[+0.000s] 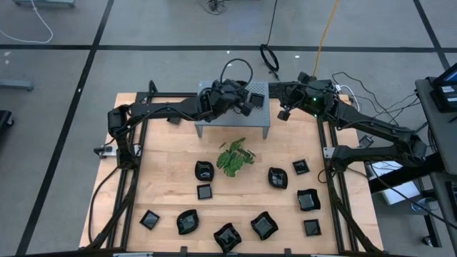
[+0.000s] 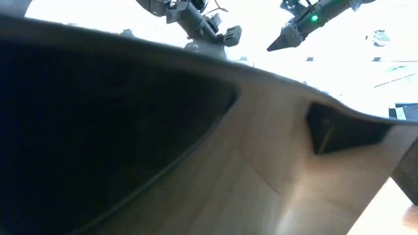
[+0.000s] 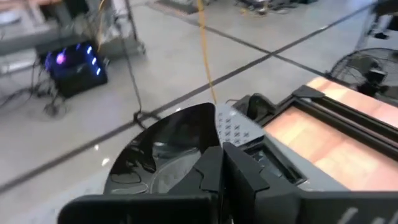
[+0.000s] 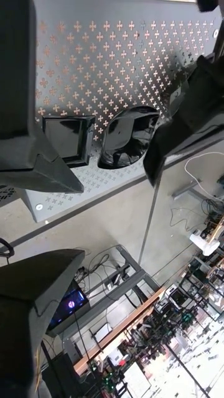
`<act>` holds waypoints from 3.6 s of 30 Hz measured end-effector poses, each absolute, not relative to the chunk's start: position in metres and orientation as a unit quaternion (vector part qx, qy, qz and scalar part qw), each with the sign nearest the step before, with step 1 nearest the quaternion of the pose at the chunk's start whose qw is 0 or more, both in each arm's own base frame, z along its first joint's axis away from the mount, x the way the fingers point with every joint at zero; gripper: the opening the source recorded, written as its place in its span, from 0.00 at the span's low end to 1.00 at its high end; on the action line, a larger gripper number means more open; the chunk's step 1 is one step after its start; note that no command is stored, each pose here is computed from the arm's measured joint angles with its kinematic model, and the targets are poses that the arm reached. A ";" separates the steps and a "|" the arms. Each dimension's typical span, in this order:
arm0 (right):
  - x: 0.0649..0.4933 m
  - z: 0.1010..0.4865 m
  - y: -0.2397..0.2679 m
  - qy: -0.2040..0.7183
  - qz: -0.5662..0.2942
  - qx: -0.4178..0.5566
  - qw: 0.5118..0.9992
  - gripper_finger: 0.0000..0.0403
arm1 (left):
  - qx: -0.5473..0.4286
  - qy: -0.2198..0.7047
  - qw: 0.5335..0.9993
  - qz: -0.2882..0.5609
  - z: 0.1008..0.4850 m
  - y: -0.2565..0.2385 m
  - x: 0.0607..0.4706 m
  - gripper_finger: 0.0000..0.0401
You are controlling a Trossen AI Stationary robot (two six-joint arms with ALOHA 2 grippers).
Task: Pick & Place Mini shaped plates
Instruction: Stack the leaf-shaped plate on top of the leaf-shaped plate on the shelf, then stack the leaf-shaped plate on top of the stacked leaf-shaped plates on the shelf
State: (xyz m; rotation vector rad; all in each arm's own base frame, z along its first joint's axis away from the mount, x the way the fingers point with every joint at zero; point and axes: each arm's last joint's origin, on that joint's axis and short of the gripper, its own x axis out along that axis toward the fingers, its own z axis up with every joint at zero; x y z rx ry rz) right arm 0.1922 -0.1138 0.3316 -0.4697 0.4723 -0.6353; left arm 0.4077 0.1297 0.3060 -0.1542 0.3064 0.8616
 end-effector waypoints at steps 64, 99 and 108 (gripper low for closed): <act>0.192 0.332 -0.114 0.236 -0.302 -0.256 0.888 0.36 | -0.203 0.331 0.889 0.243 0.353 0.087 0.324 0.41; 0.192 0.336 -0.114 0.216 -0.310 -0.250 0.891 0.36 | 0.393 0.554 0.688 -0.256 0.170 -0.051 0.277 0.41; 0.193 0.338 -0.114 0.204 -0.315 -0.243 0.895 0.36 | 0.424 0.545 0.674 -0.263 0.157 -0.055 0.285 0.41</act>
